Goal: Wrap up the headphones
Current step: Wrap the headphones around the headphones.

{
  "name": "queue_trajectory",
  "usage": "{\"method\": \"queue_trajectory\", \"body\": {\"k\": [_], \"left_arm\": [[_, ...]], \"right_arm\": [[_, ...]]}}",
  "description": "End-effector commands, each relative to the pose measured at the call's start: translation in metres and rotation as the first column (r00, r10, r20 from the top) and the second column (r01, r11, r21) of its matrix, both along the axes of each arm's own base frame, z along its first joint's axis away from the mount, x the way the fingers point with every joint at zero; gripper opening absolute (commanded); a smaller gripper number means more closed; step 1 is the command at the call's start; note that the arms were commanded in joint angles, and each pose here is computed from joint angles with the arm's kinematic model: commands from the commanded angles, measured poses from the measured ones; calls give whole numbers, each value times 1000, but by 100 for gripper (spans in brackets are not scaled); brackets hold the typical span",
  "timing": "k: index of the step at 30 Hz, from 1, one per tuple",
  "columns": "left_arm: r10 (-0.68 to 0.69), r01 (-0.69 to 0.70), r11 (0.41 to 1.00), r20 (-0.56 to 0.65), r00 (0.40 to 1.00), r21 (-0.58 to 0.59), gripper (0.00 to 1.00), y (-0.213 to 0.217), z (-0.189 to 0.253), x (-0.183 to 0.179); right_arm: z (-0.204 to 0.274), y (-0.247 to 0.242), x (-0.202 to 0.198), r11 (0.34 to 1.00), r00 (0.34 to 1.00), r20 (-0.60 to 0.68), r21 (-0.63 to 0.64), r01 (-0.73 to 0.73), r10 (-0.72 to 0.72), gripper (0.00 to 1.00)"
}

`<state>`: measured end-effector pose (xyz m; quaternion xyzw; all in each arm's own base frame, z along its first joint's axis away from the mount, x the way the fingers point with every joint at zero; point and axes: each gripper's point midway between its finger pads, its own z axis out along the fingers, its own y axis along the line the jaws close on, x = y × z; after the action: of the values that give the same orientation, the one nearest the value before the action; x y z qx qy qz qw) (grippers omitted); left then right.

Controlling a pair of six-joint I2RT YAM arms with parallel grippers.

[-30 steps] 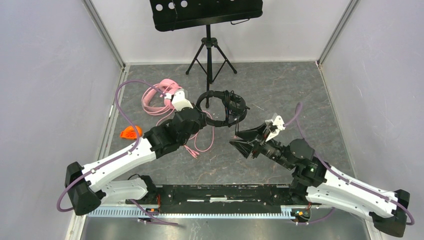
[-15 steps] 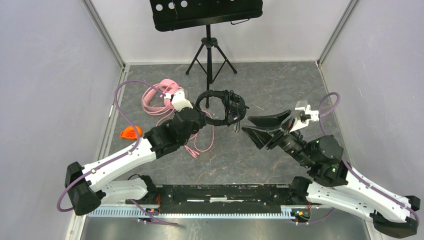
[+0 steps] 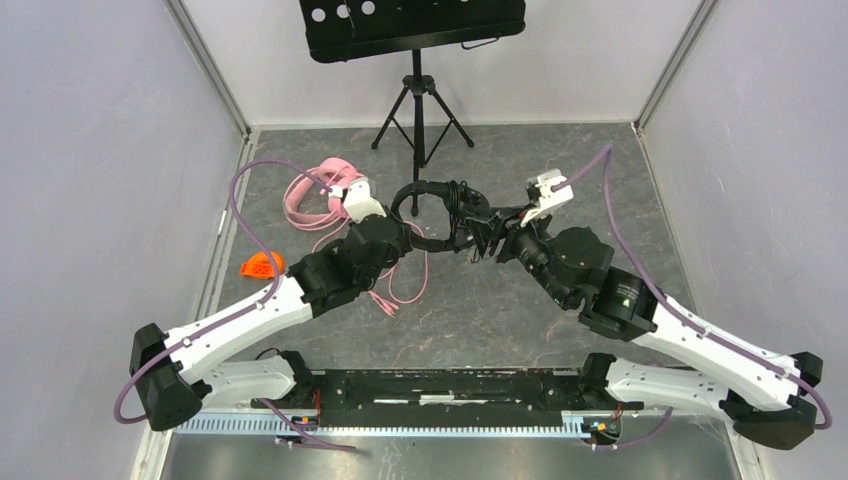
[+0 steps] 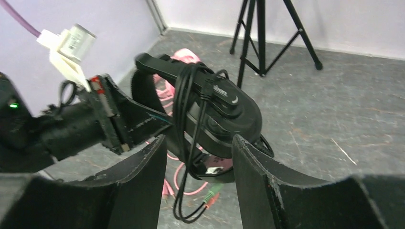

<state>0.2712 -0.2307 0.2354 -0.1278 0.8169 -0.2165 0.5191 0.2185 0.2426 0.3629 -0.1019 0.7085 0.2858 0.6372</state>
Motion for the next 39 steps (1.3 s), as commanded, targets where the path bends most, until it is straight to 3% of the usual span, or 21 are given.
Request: {"method": "queue_trajectory", "body": {"k": [1, 16, 22, 29, 39], "left_arm": [[38, -31, 997, 99, 994, -71, 2, -1, 34, 10], [28, -22, 997, 88, 996, -74, 2, -4, 30, 9], [26, -19, 997, 86, 996, -75, 2, -5, 29, 9], [19, -15, 998, 76, 997, -56, 2, -7, 23, 11], [15, -14, 1000, 60, 998, -10, 2, -10, 13, 14]], "right_arm": [[16, -12, 7, 997, 997, 34, -20, 71, -71, 56], [7, 10, 8, 999, 999, 44, -37, 7, -5, 40], [9, 18, 10, 999, 999, 50, -36, -10, 12, 30], [19, 26, 9, 999, 995, 94, -23, -45, 47, 9], [23, 43, 8, 995, 989, 109, -23, -101, 103, 0]]}}
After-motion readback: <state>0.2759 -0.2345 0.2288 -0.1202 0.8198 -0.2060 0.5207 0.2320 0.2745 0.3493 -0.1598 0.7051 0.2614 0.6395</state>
